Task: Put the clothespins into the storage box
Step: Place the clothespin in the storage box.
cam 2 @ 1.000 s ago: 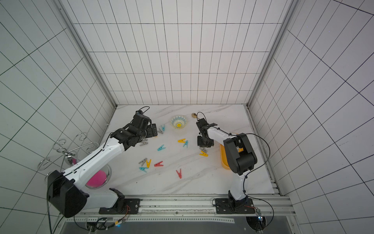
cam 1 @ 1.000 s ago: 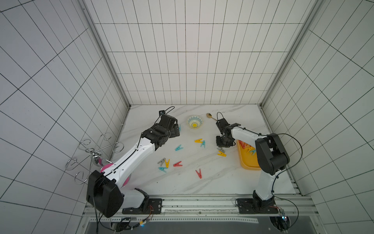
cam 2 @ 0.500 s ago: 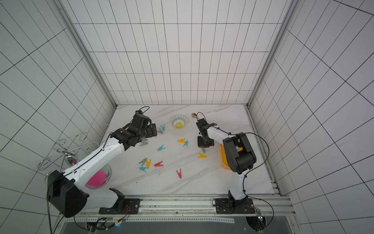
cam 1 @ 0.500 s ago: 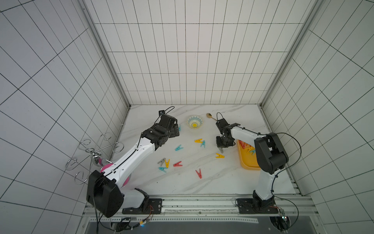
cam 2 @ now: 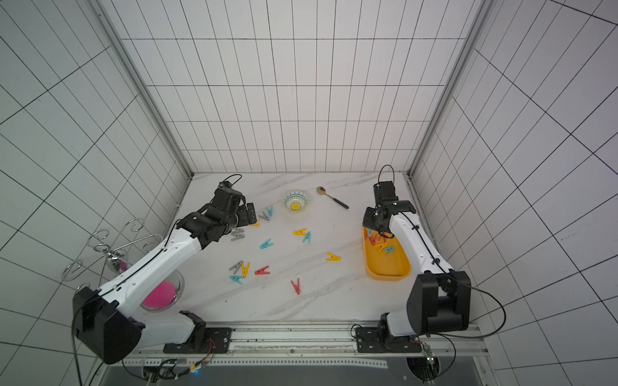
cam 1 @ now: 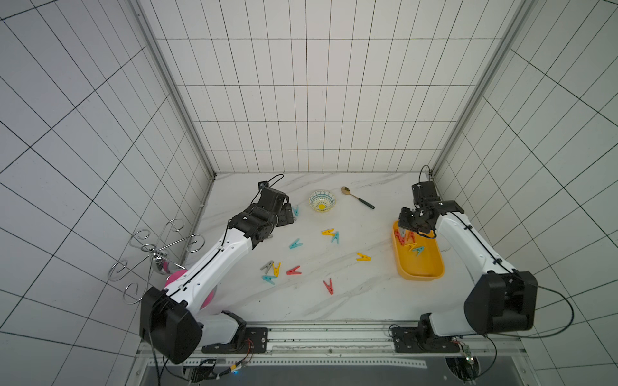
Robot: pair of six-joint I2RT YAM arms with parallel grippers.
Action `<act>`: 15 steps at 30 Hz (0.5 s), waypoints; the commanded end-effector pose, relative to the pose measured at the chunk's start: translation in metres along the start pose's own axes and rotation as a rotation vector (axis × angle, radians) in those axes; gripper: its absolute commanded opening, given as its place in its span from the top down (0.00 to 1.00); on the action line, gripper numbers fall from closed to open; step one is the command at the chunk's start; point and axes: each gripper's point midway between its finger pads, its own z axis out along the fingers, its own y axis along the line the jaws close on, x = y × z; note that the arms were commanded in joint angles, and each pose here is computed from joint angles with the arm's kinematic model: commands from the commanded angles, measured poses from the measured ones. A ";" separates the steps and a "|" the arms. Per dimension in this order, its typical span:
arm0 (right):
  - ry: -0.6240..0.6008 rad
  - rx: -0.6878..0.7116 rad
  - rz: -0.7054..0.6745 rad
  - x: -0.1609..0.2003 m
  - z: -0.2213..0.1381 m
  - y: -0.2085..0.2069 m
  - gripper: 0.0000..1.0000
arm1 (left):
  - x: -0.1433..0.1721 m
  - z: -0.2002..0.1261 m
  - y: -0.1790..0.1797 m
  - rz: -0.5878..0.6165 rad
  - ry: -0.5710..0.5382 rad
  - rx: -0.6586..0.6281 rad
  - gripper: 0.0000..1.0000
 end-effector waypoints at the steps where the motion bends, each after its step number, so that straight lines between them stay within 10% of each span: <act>1: 0.164 0.060 0.090 0.051 0.023 -0.038 0.95 | -0.017 -0.015 -0.012 -0.025 -0.047 0.064 0.01; 15: 0.273 0.016 0.127 0.082 0.084 -0.035 0.93 | -0.012 -0.005 -0.021 -0.003 -0.017 0.073 0.01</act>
